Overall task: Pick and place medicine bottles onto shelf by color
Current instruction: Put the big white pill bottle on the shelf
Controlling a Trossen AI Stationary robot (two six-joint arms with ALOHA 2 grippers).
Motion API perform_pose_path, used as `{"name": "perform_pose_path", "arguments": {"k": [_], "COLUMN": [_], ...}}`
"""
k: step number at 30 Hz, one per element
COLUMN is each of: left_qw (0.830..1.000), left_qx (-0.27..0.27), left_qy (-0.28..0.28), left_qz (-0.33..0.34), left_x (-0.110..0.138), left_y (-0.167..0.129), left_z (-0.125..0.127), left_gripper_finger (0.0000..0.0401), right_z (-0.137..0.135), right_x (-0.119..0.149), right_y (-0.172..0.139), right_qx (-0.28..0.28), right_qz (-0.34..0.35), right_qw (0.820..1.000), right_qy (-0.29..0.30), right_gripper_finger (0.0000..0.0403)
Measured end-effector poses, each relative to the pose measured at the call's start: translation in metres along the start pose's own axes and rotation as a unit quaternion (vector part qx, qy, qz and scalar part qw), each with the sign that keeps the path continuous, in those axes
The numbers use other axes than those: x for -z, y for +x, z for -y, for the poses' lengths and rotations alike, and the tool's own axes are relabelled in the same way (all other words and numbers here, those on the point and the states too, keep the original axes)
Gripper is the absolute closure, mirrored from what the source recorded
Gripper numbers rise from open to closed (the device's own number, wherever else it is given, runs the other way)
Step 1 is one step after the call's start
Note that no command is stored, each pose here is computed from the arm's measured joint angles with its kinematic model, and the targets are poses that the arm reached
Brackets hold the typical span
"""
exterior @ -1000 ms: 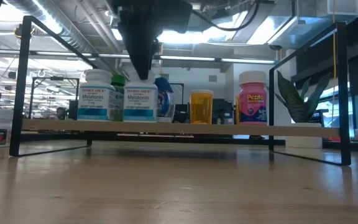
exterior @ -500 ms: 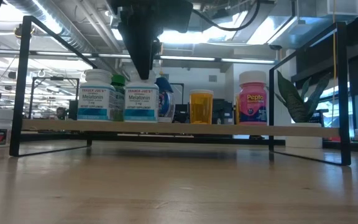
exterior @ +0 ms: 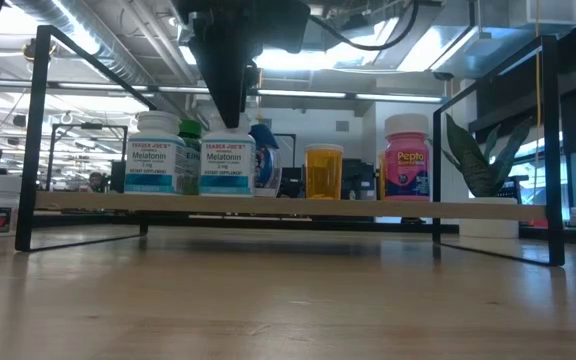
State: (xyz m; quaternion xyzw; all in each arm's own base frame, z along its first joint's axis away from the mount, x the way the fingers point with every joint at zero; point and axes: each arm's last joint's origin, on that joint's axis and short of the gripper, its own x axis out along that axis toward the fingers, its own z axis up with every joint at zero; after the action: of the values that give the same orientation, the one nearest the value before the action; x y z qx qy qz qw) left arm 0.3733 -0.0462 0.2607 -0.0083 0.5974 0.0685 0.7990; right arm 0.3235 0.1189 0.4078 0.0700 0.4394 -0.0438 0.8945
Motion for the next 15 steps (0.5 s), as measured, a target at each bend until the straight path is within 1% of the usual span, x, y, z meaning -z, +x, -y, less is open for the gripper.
{"name": "perform_pose_path", "arguments": {"k": [7,12,15], "left_qw": [1.0,1.0,1.0], "left_qx": [0.0,0.012,0.011], "left_qy": [0.011,0.013,0.024], "left_qz": [-0.006,-0.002,0.013], "left_x": [0.001,0.002,0.003], "left_y": [0.001,-0.003,-0.015], "left_z": [0.0,0.0,-0.002], "left_gripper_finger": [0.018,0.0178,0.0178], "right_z": [0.0,0.0,0.0], "right_x": [0.0,0.0,0.0], "right_y": [0.0,0.0,0.0], "right_qx": [0.0,0.0,0.0], "right_qz": [0.0,0.0,0.0], "right_qw": [1.0,1.0,1.0], "right_qy": [0.0,0.0,0.0], "right_gripper_finger": [0.0095,0.0095,0.0095]}}
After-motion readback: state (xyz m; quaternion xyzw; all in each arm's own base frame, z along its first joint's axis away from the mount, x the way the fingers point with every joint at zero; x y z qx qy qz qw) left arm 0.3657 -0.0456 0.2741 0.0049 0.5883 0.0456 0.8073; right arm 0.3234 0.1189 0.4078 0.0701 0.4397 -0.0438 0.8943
